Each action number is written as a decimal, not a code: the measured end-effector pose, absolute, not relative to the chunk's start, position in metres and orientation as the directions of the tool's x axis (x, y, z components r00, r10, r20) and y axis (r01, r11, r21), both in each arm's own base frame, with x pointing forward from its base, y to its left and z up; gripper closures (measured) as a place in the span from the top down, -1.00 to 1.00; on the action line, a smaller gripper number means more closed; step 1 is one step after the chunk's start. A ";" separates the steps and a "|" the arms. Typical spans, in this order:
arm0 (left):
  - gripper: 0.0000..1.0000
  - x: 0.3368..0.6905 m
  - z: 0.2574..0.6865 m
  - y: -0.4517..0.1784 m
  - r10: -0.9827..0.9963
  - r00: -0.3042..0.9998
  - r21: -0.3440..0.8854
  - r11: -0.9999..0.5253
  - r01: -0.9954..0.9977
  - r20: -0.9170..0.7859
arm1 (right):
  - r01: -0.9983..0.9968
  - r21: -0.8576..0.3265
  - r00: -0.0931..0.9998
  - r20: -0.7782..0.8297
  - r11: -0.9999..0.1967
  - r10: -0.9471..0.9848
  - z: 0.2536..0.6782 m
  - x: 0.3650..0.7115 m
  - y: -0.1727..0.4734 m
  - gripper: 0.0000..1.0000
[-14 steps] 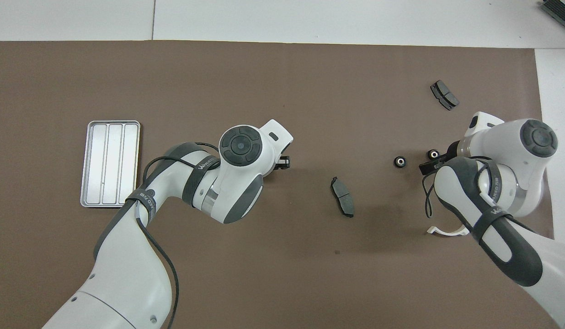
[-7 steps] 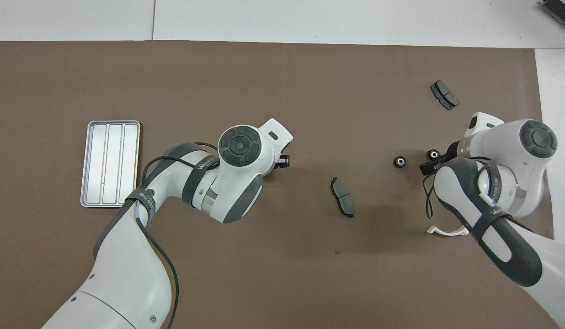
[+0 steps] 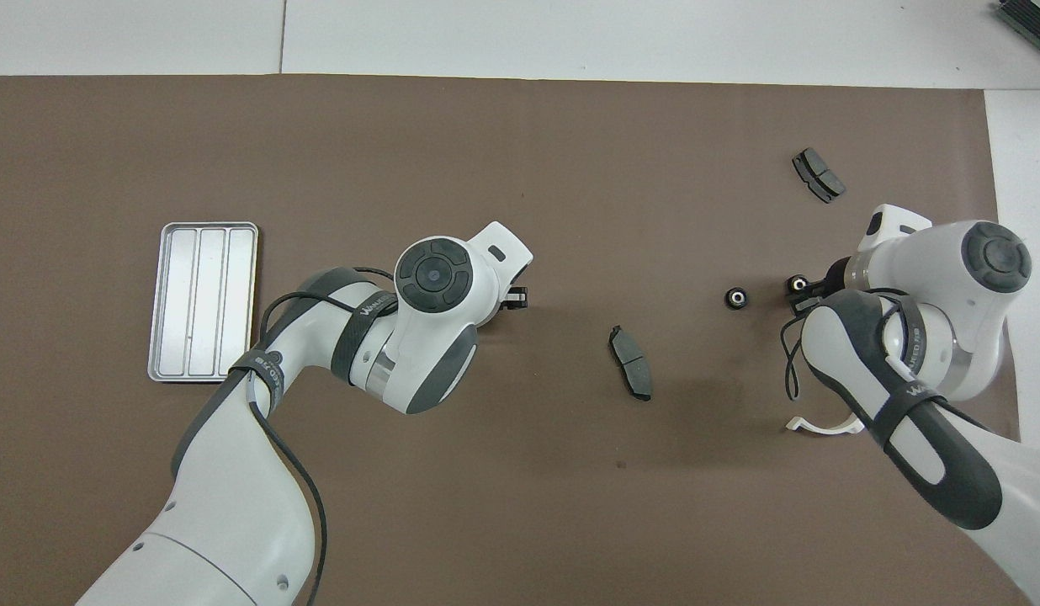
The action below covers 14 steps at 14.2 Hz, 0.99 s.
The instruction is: Pick bearing gear from pile to tray
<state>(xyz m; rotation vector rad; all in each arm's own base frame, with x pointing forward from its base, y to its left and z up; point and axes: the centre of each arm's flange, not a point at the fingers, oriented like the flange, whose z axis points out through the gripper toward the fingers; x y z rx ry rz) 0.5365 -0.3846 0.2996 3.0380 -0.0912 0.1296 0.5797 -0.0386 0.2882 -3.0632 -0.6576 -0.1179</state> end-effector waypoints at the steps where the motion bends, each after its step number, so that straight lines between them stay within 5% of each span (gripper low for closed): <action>1: -0.52 0.537 0.300 -0.384 -0.056 0.994 0.097 -0.993 -0.064 0.089 | 0.405 0.009 0.911 0.075 -0.914 0.405 0.288 0.580 -0.039 -0.37; 8: -0.52 0.561 0.311 -0.358 -0.006 0.995 0.096 -0.995 -0.016 0.098 | 0.260 -0.025 0.963 0.085 -0.965 0.257 0.347 0.604 -0.028 -0.37; 14: -0.52 0.644 0.358 -0.166 0.012 0.995 0.059 -0.998 0.006 0.103 | 0.020 -0.096 0.999 0.045 -0.995 0.016 0.406 0.615 0.049 -0.37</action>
